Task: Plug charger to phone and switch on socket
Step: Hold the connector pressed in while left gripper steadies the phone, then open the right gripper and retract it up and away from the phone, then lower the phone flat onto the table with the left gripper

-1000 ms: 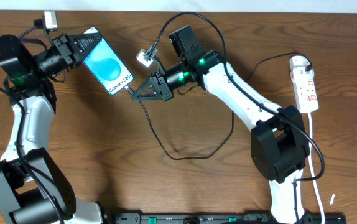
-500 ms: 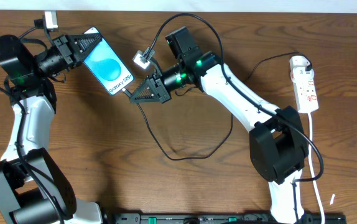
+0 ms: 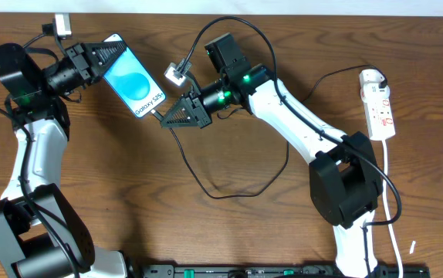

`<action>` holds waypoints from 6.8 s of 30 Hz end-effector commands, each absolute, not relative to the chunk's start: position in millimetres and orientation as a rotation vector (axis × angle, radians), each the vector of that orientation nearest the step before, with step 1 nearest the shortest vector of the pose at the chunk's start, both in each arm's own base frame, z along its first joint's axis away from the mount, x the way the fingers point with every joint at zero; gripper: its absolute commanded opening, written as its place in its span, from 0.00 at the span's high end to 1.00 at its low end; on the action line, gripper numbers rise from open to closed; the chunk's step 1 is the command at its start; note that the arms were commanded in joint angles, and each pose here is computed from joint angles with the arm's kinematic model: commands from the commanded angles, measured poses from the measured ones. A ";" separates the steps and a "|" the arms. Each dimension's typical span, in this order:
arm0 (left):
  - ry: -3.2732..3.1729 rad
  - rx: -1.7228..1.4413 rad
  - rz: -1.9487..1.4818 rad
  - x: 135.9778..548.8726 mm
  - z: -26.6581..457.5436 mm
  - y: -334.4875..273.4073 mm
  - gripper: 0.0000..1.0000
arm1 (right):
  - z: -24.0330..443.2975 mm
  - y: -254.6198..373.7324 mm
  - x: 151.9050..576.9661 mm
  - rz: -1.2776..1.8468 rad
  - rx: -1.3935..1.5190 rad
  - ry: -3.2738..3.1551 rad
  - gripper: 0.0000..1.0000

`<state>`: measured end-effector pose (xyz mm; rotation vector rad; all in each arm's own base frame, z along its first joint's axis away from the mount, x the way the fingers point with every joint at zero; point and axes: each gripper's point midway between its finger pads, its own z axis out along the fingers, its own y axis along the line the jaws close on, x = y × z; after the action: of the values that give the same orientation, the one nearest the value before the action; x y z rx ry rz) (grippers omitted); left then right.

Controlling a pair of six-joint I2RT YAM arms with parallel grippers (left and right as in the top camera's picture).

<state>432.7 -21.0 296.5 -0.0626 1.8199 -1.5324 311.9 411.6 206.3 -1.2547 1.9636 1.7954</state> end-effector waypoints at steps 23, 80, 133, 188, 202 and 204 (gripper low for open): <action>1.822 -0.039 -1.547 430.1 298.0 -23.5 0.93 | 208.2 405.5 322.5 1.790 -1.216 1.978 0.99; 1.830 0.045 -1.571 423.6 298.1 -37.2 0.93 | 229.6 433.2 326.6 1.808 -1.177 1.919 0.99; 1.806 -0.013 -1.510 418.1 297.7 10.6 0.93 | 162.8 217.1 433.6 0.610 0.019 2.744 0.27; 2.488 -0.183 -1.280 407.9 97.8 -110.3 0.92 | 233.8 151.4 409.4 0.253 0.132 2.611 0.04; 2.544 -0.196 -1.172 406.0 83.7 -101.7 0.92 | 231.3 150.3 406.2 0.246 0.132 2.627 0.04; 2.550 -0.200 -1.173 405.3 81.8 -101.7 0.92 | 231.0 150.1 405.7 0.245 0.133 2.629 0.04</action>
<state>404.5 -99.8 80.7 -0.2328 2.5525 -1.1729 406.7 148.7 226.1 0.1316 2.6421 0.2529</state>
